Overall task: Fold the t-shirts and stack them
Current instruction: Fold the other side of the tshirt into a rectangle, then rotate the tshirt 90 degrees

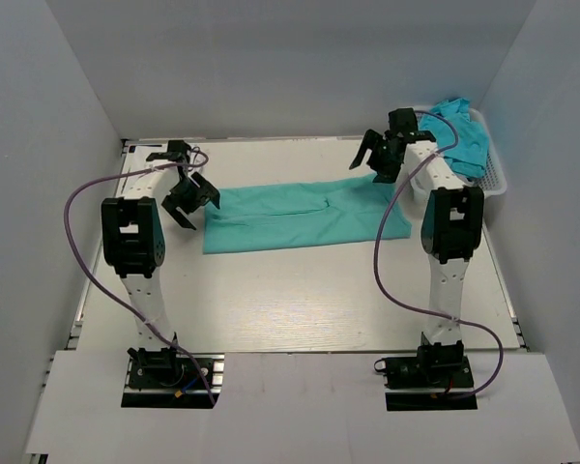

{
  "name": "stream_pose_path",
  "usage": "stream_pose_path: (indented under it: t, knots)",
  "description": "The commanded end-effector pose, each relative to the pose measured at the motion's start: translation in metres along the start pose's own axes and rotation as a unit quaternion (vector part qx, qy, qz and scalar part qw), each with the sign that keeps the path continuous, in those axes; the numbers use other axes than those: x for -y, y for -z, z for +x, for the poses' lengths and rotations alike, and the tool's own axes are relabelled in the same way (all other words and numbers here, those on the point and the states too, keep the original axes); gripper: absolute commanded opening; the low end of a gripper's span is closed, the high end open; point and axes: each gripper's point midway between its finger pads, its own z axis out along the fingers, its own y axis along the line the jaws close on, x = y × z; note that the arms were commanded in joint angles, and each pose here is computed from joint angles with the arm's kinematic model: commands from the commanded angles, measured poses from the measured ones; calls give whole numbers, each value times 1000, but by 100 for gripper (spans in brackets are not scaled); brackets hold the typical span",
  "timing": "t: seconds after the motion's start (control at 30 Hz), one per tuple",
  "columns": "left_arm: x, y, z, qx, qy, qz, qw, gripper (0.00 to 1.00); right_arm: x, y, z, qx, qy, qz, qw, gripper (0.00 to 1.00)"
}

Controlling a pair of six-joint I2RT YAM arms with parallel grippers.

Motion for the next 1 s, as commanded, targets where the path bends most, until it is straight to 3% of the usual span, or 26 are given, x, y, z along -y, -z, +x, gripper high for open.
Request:
stream_pose_path:
  t: [0.0, 0.03, 0.07, 0.13, 0.23, 0.27, 0.33, 0.53, 0.73, 0.83, 0.97]
  knots:
    - [6, 45, -14, 38, -24, 22, 999, 100, -32, 43, -18, 44, 34, -54, 997, 90]
    - [7, 50, -15, 43, -30, 26, 998, 100, -15, 32, 2, 23, 26, -42, 999, 90]
    - [6, 54, -14, 44, -30, 28, 998, 100, -22, 55, -2, 42, 40, -45, 997, 90]
    - [10, 65, -11, 56, -55, 40, 996, 100, -8, 56, 24, 26, 45, -32, 998, 90]
    - [41, 74, 8, 37, -97, 129, 986, 100, 3, 67, 53, 19, 45, -33, 998, 90]
    - [66, 82, 15, 25, -124, 206, 970, 100, 5, 71, 56, 23, 45, -33, 998, 90]
    - [87, 83, 36, -1, -154, 262, 953, 100, 15, 64, 77, 2, 39, -25, 999, 90]
    - [100, 35, 48, -21, -197, 231, 953, 100, 30, 49, 104, -34, 25, -11, 999, 90]
    - [62, -19, 53, -40, -184, 126, 974, 100, 47, 27, 104, -37, 34, 30, 998, 90]
    - [36, -26, 88, -78, -162, 116, 977, 100, 47, 4, 102, -51, 39, 33, 997, 90]
    - [-1, -3, 199, -203, -168, 132, 956, 100, 21, -39, 105, -78, 48, -9, 996, 90]
